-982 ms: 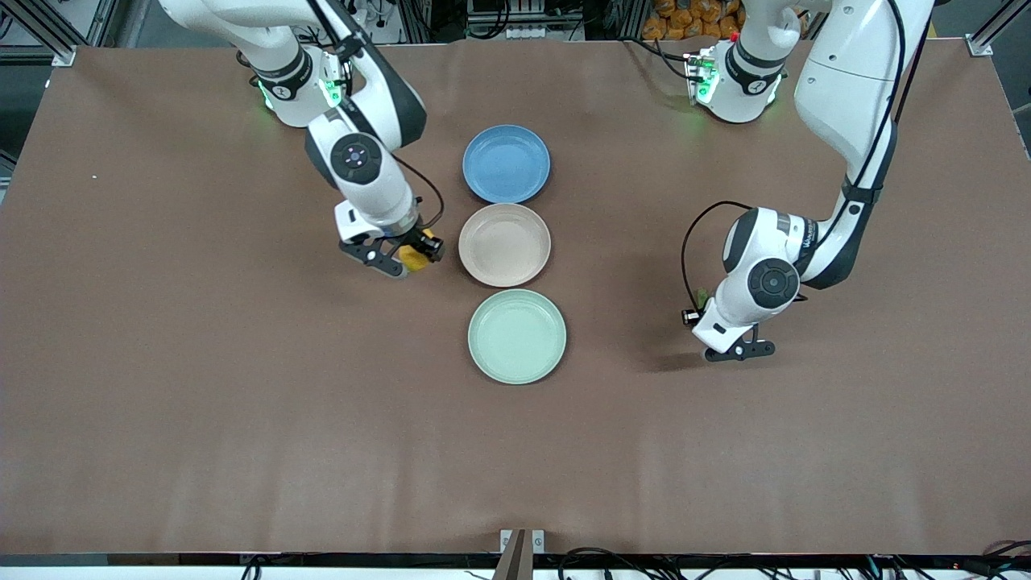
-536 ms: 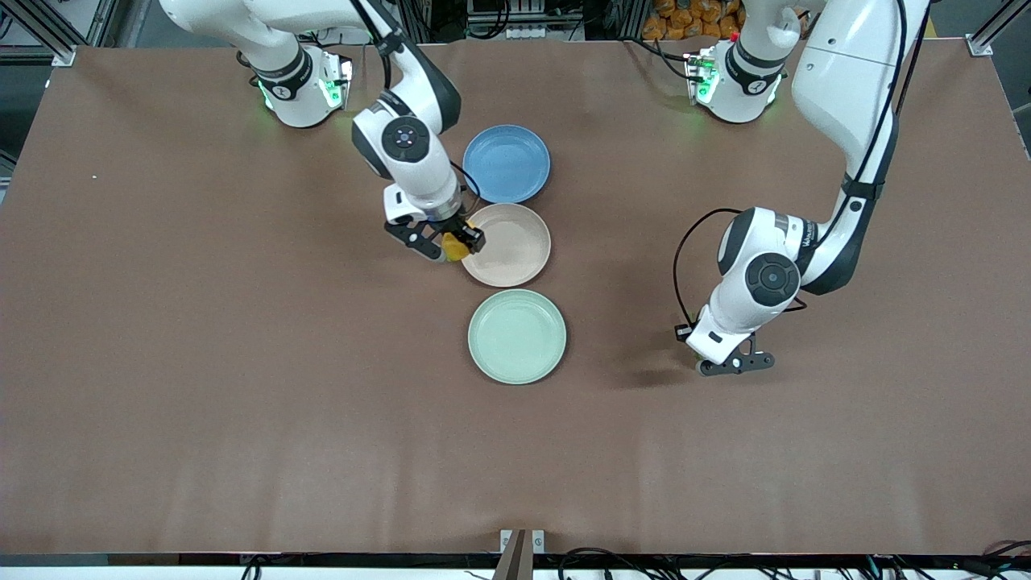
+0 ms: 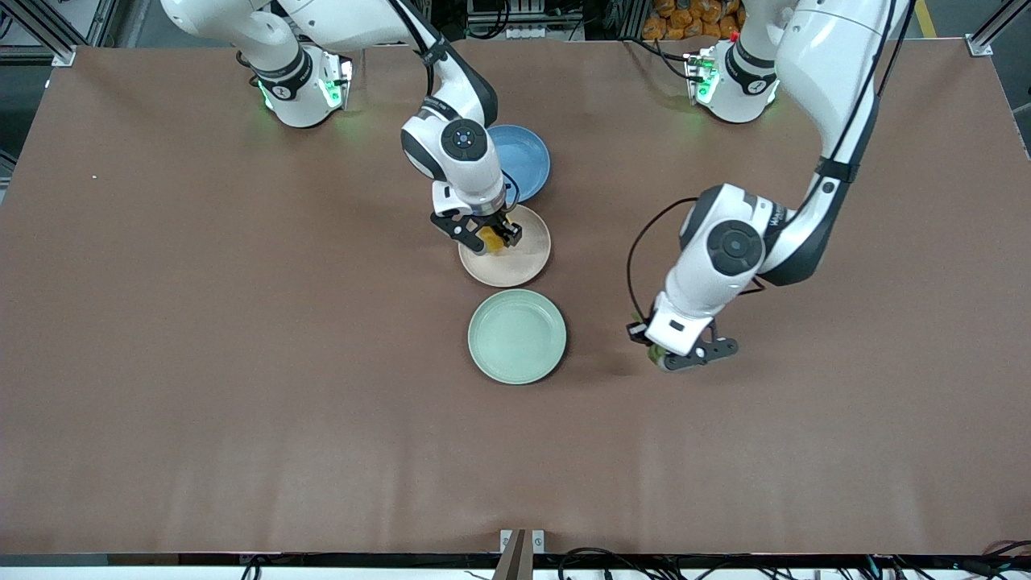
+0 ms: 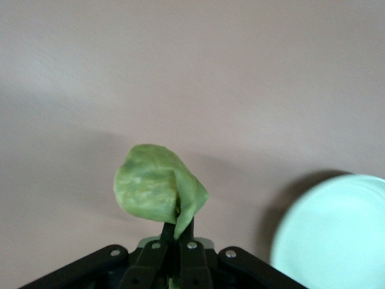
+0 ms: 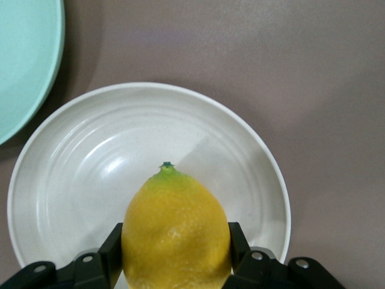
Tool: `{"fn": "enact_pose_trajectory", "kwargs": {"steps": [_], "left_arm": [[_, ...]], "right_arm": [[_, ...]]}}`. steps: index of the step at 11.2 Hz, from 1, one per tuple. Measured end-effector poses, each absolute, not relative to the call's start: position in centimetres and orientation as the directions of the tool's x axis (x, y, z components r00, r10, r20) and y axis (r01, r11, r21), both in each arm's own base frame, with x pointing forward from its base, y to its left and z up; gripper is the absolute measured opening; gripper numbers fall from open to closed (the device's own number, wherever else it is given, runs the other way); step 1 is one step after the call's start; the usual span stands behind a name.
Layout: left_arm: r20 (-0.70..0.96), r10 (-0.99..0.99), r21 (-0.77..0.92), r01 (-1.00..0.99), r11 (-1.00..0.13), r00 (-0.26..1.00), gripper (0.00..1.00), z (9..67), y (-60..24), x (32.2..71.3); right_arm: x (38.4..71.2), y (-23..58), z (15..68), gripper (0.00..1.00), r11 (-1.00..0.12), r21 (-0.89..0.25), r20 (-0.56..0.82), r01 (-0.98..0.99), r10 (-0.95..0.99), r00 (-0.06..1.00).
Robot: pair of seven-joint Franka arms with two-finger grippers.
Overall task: Place lemon and lettuce in plates
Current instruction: 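Release the lemon on the beige plate while the left gripper carries lettuce, then open the left gripper over the green plate while the right gripper withdraws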
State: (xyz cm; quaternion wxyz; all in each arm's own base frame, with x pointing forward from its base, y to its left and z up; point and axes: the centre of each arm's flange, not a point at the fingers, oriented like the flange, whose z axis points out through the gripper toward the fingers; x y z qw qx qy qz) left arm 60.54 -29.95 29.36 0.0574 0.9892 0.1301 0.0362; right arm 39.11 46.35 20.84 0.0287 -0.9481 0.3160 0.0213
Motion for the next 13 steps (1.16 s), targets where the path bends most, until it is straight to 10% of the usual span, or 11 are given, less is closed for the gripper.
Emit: {"fn": "enact_pose_trajectory", "kwargs": {"steps": [2, 4, 9, 13], "left_arm": [[0.032, 0.256, 0.143, 0.249, -0.958, 0.966, 0.05, 29.6, -34.9, 57.9], [0.009, 0.222, 0.140, 0.219, -0.966, 0.975, 0.05, 28.4, -40.1, 54.7], [-0.023, 0.183, 0.155, 0.184, -0.971, 0.983, 0.07, 25.1, -47.6, 52.1], [0.000, 0.162, 0.160, 0.160, -0.974, 0.987, 0.57, 25.4, -48.5, 52.2]], "right_arm": [[39.7, 46.1, 20.7, 0.75, -0.798, -0.041, -0.049, -0.601, -0.599, 0.799], [40.5, 46.1, 21.8, 0.99, -0.793, -0.046, -0.045, -0.608, -0.606, 0.794], [46.2, 36.6, 35.2, 1.00, -0.909, 0.049, -0.033, -0.414, -0.416, 0.909], [49.7, 23.5, 42.9, 1.00, -0.965, 0.063, -0.092, -0.255, -0.260, 0.961]]}}
